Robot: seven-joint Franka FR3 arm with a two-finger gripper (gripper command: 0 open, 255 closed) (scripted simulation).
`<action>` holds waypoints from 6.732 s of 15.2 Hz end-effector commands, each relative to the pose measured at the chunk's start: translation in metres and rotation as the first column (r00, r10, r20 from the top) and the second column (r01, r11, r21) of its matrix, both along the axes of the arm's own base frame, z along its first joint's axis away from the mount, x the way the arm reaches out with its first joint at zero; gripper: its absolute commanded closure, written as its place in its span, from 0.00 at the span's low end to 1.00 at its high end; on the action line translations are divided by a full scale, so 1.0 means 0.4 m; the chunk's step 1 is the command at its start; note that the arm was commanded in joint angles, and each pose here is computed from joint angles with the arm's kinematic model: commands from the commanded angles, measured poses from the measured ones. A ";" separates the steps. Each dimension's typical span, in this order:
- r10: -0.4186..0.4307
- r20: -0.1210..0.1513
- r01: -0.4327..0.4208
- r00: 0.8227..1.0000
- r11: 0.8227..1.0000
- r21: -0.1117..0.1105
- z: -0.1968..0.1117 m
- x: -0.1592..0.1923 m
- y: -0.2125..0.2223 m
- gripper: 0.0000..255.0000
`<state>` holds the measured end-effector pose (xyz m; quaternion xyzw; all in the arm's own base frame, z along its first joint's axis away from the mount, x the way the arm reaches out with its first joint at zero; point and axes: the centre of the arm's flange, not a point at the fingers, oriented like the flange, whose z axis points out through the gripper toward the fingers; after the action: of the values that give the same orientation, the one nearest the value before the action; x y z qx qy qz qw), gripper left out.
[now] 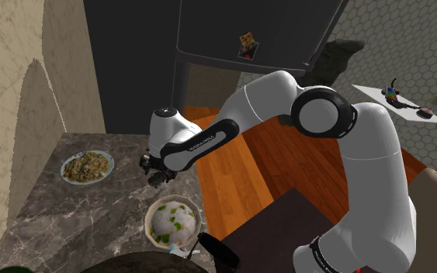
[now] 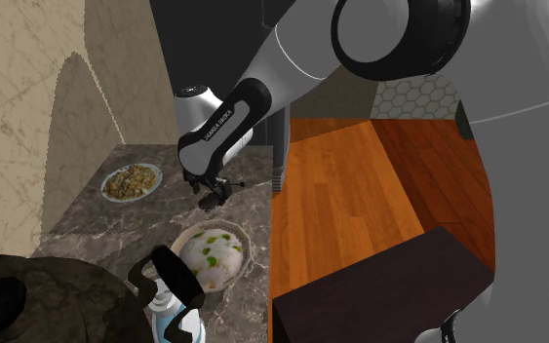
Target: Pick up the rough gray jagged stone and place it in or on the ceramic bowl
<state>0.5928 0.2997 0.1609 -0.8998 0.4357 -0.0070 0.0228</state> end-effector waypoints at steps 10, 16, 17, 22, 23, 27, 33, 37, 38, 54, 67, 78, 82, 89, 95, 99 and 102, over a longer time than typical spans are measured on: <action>0.000 0.000 0.000 1.000 1.000 0.000 0.000 0.000 0.000 1.00; -0.063 0.012 0.064 0.998 0.990 -0.124 0.049 0.000 0.069 0.00; -0.074 0.008 0.074 0.997 0.989 -0.127 0.056 -0.001 0.077 0.00; -0.074 0.008 0.074 0.997 0.989 -0.127 -0.010 0.002 0.071 0.00; -0.074 0.008 0.074 0.997 0.989 -0.127 -0.023 0.002 0.070 0.00; -0.074 0.008 0.074 0.997 0.989 -0.127 -0.044 0.003 0.068 0.00; -0.074 0.008 0.074 0.997 0.989 -0.127 -0.044 0.003 0.068 1.00; -0.074 0.008 0.074 0.997 0.989 -0.127 -0.044 0.002 0.068 1.00; -0.074 0.008 0.074 0.997 0.989 -0.127 -0.044 0.004 0.068 1.00; -0.074 0.008 0.074 0.997 0.989 -0.127 0.115 0.003 0.068 1.00; -0.074 0.008 0.074 0.997 0.989 -0.127 0.286 0.003 0.068 1.00; -0.074 0.008 0.074 0.997 0.989 -0.127 0.362 -0.158 0.103 1.00; -0.074 0.008 0.074 0.997 0.989 -0.127 0.368 -0.287 0.131 1.00; -0.074 0.008 0.074 0.997 0.989 -0.127 0.379 -0.513 0.180 1.00; -0.074 0.008 0.074 0.997 0.989 -0.127 0.315 -0.554 0.189 1.00; -0.074 0.008 0.074 0.997 0.989 -0.127 0.262 -0.554 0.189 1.00; -0.074 0.008 0.074 0.997 0.989 -0.127 0.222 -0.554 0.189 1.00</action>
<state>0.3725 0.3754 0.2558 -0.8826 0.4674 -0.0370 -0.0342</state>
